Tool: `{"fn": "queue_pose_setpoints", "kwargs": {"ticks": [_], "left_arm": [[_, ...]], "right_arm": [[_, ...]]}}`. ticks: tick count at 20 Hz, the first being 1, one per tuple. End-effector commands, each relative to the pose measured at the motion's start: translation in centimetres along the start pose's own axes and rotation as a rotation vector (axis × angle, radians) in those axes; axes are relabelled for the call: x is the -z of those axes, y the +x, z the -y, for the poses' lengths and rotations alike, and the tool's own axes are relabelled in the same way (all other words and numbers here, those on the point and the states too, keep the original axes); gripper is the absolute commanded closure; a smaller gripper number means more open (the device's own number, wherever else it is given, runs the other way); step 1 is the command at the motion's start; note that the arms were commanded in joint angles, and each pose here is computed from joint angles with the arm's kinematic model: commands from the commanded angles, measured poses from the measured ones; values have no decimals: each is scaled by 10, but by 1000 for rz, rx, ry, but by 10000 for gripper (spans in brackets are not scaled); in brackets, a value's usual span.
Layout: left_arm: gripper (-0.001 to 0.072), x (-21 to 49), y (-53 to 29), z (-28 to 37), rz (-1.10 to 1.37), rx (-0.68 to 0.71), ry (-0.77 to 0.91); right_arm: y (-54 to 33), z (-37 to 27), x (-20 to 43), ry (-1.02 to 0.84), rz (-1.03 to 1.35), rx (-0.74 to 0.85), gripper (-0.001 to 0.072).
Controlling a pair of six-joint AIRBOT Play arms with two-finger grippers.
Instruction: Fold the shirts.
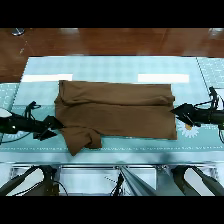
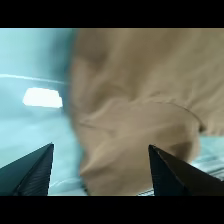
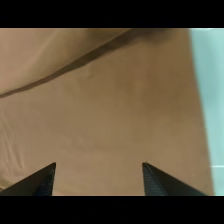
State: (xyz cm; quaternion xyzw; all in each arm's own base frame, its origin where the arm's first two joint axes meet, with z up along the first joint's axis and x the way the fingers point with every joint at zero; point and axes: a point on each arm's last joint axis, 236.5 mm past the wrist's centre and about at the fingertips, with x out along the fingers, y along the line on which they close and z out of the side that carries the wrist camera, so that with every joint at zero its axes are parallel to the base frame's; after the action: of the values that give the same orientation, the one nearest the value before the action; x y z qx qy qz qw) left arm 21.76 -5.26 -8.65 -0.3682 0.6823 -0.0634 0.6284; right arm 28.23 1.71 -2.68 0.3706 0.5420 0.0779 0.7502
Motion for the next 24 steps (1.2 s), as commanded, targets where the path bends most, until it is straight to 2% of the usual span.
{"fn": "queue_pose_setpoints", "kwargs": {"ticks": [1, 5, 6, 7, 9, 11, 12, 16, 24], "left_arm": [[3, 9, 26, 10, 51, 96, -28], [8, 24, 44, 21, 19, 108, 62], [133, 25, 45, 22, 17, 107, 67], [663, 25, 45, 22, 16, 107, 67], [677, 24, 45, 24, 20, 115, 68], [677, 23, 44, 24, 23, 117, 69], [677, 23, 44, 25, 26, 119, 67], [677, 22, 44, 25, 30, 118, 67], [677, 22, 44, 25, 30, 118, 79]], "right_arm": [[3, -10, 4, 19, 20, -53, 90], [-12, 2, -27, 50, 133, -25, 90], [-23, 20, -35, 78, 162, 26, 90], [-33, 41, -33, 103, 161, 89, 90], [-45, 99, 6, 195, 43, 279, 90], [-41, 120, 58, 272, -122, 353, 90], [-33, 117, 73, 311, -167, 341, 90], [-8, 99, 100, 264, -322, 294, 90], [40, 66, 53, 312, -182, 89, 94]]}}
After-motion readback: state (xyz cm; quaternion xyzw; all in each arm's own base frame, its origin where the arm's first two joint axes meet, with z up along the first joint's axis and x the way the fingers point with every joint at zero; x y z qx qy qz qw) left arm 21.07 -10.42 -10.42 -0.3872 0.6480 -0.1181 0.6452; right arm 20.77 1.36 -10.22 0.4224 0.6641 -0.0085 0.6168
